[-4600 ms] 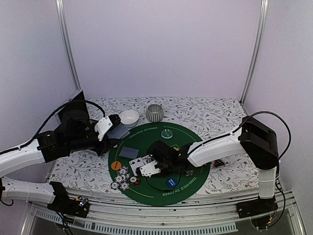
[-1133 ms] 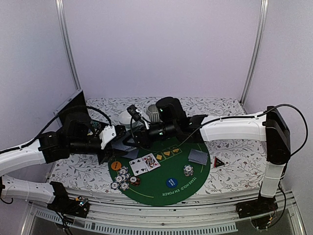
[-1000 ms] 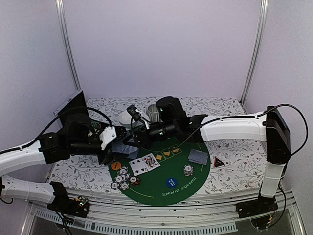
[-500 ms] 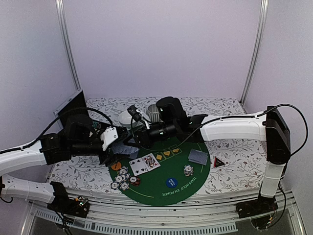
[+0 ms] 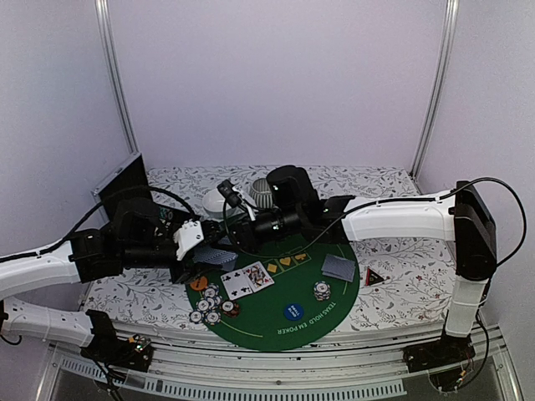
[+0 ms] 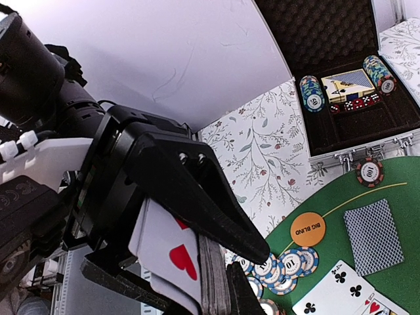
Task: Distribute texas hold em gaming equipment
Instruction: Pass from the right arm to the left
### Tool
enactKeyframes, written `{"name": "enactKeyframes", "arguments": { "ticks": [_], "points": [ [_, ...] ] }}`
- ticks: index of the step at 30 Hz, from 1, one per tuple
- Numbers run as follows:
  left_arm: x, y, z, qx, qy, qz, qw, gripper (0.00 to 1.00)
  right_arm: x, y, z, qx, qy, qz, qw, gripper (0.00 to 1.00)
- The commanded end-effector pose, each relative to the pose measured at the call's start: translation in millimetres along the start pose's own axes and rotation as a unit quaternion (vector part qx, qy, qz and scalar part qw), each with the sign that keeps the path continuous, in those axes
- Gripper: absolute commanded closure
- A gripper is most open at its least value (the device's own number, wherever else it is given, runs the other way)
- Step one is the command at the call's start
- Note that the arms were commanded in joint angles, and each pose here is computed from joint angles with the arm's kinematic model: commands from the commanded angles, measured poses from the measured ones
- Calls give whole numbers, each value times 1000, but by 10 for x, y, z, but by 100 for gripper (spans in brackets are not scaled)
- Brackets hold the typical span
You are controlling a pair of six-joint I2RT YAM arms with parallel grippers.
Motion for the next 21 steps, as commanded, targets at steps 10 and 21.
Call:
{"name": "enactKeyframes", "arguments": {
  "ticks": [10, 21],
  "points": [
    [52, 117, 110, -33, -3, 22, 999, 61, 277, 42, -62, 10, 7, 40, 999, 82],
    [32, 116, 120, -35, 2, 11, 999, 67, 166, 49, -85, 6, -1, 0, 1000, 63]
  ]
}}
Point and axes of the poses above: each gripper's point midway between its finger pads, its own y axis back along the fingers, its own x axis along the line the jaws close on, z = x × y, the point moved 5 cm from there along y, back along the fingers, and after that the axes turned 14 degrees about -y, right-handed, at the moved point
